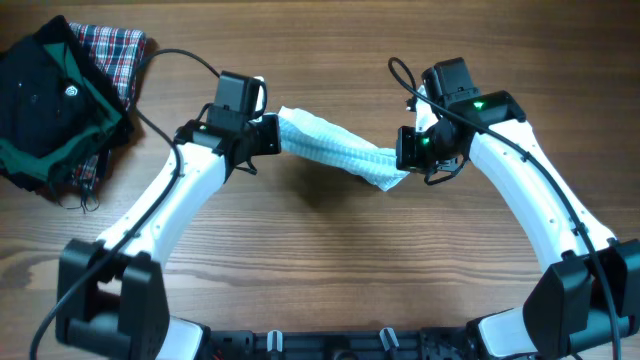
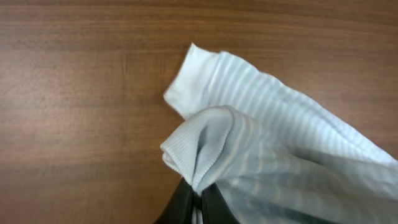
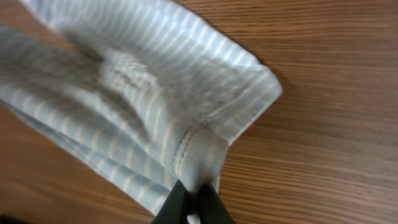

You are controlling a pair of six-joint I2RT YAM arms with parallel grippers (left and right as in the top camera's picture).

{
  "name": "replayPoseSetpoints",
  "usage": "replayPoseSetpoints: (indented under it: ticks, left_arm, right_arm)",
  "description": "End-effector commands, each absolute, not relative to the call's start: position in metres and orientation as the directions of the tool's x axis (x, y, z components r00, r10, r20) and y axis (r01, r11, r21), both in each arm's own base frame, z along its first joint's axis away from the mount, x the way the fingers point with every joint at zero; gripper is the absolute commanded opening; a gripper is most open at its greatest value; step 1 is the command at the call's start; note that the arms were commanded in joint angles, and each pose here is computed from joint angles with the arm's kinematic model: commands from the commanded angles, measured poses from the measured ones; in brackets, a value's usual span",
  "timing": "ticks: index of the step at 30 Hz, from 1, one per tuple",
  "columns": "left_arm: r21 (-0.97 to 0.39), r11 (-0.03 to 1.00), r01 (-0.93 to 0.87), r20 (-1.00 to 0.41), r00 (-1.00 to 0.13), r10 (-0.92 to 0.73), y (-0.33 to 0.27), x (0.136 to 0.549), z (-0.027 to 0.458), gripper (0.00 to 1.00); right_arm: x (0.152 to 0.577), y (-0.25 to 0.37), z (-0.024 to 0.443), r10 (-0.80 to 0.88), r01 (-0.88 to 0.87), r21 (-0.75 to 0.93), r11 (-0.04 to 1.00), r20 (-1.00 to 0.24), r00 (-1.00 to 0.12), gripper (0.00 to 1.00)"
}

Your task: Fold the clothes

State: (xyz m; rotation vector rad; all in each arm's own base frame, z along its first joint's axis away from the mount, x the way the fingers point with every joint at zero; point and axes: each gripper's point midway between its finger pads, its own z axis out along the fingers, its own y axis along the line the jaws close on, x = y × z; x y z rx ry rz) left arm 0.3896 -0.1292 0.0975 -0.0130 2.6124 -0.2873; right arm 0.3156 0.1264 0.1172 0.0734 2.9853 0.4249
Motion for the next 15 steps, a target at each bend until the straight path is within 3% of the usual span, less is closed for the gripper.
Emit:
replayPoseSetpoints:
  ticks: [1,15]
  left_arm:
    - [-0.158,0.987,0.037,-0.496,-0.867,-0.047,-0.126,0.405,0.079,0.04]
    - [-0.162,0.986,0.037,-0.587,-0.807,-0.066,-0.132,0.441,0.070,0.04]
  right_arm:
    - [0.322,0.109,0.117,0.170,0.140,0.203,0.969,-0.140,-0.975,0.04]
    - [0.323,0.104,0.069,0.271,0.234,0.214,0.949,-0.165,-0.948,0.04]
